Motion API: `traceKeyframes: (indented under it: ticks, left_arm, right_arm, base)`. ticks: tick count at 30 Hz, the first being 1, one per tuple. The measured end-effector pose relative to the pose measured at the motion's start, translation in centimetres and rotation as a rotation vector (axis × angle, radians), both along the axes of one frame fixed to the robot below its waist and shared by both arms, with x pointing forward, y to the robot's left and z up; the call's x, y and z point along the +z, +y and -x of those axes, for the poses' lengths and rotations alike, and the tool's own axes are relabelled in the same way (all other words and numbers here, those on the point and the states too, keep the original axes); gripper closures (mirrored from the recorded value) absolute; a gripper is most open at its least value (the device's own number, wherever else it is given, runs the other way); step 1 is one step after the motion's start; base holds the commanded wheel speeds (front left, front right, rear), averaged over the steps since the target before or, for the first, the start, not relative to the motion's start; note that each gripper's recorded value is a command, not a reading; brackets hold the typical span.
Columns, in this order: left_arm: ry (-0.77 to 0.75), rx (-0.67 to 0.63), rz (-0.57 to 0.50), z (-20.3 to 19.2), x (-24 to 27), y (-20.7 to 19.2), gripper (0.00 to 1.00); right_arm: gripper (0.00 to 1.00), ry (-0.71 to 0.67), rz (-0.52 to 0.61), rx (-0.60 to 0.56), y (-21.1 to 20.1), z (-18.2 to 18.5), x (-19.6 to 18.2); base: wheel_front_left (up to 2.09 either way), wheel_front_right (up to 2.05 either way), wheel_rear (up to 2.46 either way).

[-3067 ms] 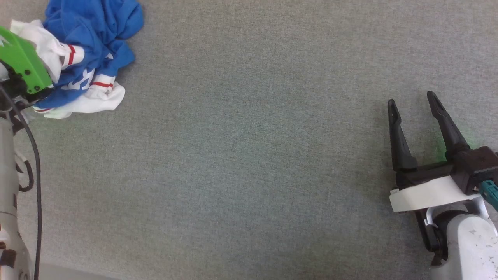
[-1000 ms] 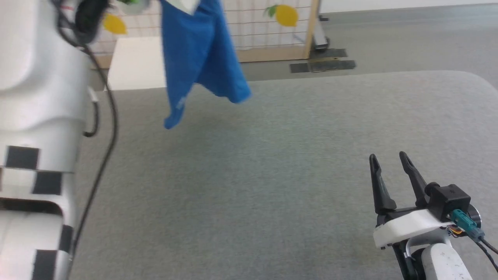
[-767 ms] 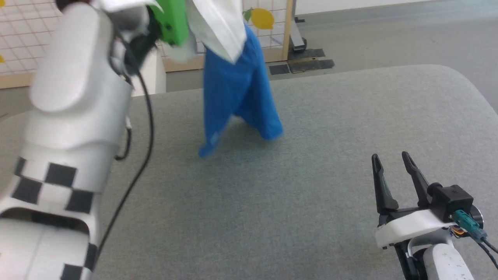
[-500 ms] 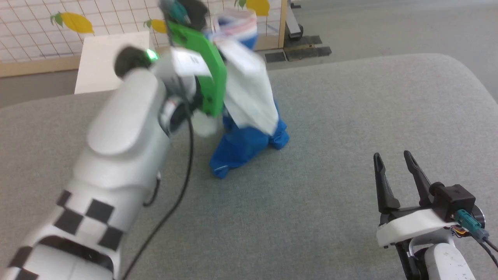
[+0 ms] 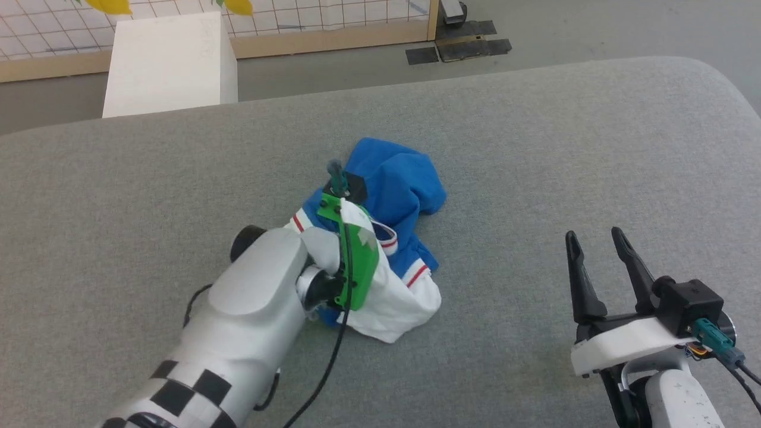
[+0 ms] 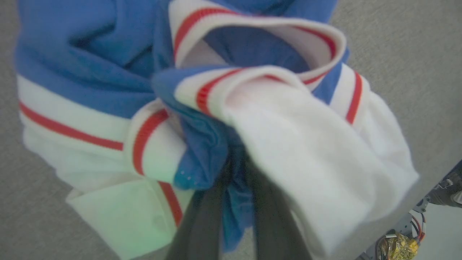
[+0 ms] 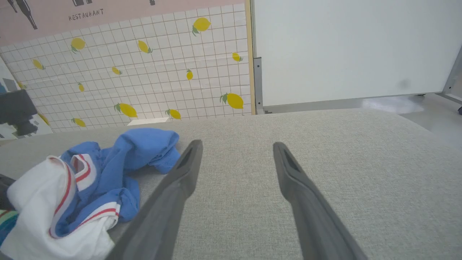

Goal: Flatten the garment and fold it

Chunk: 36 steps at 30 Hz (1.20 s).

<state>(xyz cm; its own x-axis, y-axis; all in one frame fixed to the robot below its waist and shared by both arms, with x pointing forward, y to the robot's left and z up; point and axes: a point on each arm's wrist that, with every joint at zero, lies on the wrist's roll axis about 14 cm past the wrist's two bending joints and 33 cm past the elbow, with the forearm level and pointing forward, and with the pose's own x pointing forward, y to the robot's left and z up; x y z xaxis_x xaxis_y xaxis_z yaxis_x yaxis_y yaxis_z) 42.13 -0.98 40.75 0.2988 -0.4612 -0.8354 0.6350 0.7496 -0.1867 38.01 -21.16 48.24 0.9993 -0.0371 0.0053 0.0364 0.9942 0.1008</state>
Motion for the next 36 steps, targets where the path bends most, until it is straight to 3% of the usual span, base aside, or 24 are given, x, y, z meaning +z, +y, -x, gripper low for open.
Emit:
traceKeyframes:
  ticks: [1, 2, 3, 12, 18, 23, 27, 31, 36]
  left_arm:
    - [0.006, 0.000, 0.004, 0.1, 0.0, -0.1, 0.87]
    - [0.017, 0.002, 0.011, 0.3, 0.0, -0.3, 0.16]
    - [0.021, 0.009, 0.021, 0.3, 0.1, -0.3, 0.00]
    - [0.003, 0.101, 0.159, -0.4, 3.8, -0.5, 0.00]
    - [-0.113, 0.253, 0.326, -2.9, 9.3, 1.6, 0.00]
    - [-0.359, 0.442, 0.556, -6.1, 16.7, 5.5, 0.00]
    - [-0.655, 0.557, 0.702, -7.5, 23.1, 9.8, 0.00]
    - [-0.892, 0.637, 0.724, -7.0, 26.1, 14.3, 0.00]
    - [-1.104, 0.682, 0.667, -5.5, 26.0, 18.0, 0.00]
  right_arm:
    - [0.00, 0.001, 0.000, 0.001, 0.0, 0.0, 0.0]
    - [0.00, 0.001, -0.001, 0.002, 0.1, -0.1, 0.0]
    - [0.00, 0.001, -0.001, 0.005, 0.2, -0.1, 0.0]
    - [0.00, -0.032, -0.005, 0.027, 0.9, -0.1, 1.1]
    - [0.00, -0.046, -0.010, 0.049, 1.7, 0.4, 1.5]
    - [0.00, -0.064, -0.011, 0.075, 2.6, 0.3, 2.1]
    - [0.00, -0.082, -0.012, 0.086, 3.0, 0.3, 2.7]
    - [0.00, -0.099, -0.012, 0.094, 3.2, 0.2, 3.3]
    - [0.00, -0.110, -0.012, 0.093, 3.2, 0.3, 3.6]
  base:
    - [0.00, 0.00, 0.00]
    - [0.00, 0.00, 0.00]
    - [0.00, 0.00, 0.00]
    - [0.00, 0.00, 0.00]
    - [0.00, 0.00, 0.00]
    - [0.00, 0.00, 0.00]
    - [0.00, 0.00, 0.00]
    - [0.00, 0.00, 0.00]
    - [0.00, 0.00, 0.00]
